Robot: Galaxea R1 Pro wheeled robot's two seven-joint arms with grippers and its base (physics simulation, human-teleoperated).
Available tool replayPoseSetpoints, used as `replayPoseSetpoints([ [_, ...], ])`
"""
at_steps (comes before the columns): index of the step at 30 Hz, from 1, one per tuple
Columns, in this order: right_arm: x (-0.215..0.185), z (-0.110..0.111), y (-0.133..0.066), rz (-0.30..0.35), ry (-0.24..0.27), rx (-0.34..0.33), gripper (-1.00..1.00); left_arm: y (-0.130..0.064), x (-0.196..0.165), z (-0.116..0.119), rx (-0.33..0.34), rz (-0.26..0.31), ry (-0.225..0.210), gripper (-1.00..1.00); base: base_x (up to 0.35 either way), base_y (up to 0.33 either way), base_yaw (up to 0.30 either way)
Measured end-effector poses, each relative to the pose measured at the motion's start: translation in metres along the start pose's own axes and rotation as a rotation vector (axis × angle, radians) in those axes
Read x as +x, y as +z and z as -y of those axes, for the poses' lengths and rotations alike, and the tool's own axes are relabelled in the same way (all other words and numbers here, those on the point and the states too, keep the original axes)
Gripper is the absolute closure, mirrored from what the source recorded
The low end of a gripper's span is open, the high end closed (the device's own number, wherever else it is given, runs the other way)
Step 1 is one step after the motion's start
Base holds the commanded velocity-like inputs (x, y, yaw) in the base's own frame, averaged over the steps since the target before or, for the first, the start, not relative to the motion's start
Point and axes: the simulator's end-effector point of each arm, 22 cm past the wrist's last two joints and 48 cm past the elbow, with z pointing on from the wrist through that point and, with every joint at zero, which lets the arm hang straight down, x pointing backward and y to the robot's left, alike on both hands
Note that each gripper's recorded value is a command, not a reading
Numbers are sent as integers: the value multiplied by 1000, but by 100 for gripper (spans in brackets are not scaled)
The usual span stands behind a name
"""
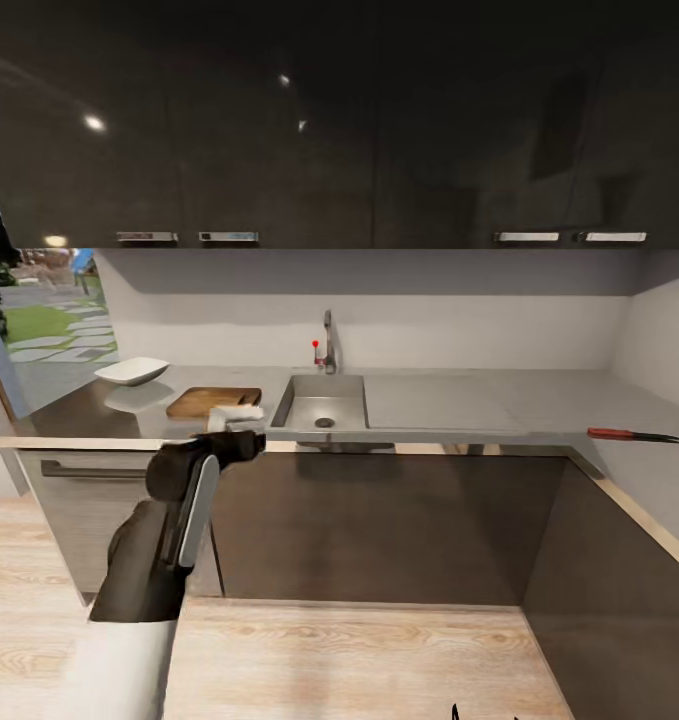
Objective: In the kitchen, take the Vidalia onion out of the sink, dice it on the chopping board with the paring knife, put the diced onion into the bowl on the countertop, then place both the paring knife and the chopping board into the sink.
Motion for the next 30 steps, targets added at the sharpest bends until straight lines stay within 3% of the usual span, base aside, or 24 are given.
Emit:
replayPoseSetpoints([
  [2, 0, 0, 0, 0, 0, 0, -100, -3, -42, 5, 8, 57, 1, -100, 0, 0, 0],
  [8, 1, -1, 0, -3, 1, -1, -100, -7, -115, 20, 44, 135, 3, -100, 0, 0, 0],
  [19, 1, -1, 0, -3, 1, 0, -100, -18, -120, 75, 142, 163, 151, -100, 0, 0, 0],
  [30, 1, -2, -1, -2, 4, 1, -100, -11, -111, 81, 147, 139, 172, -100, 2, -2, 0],
])
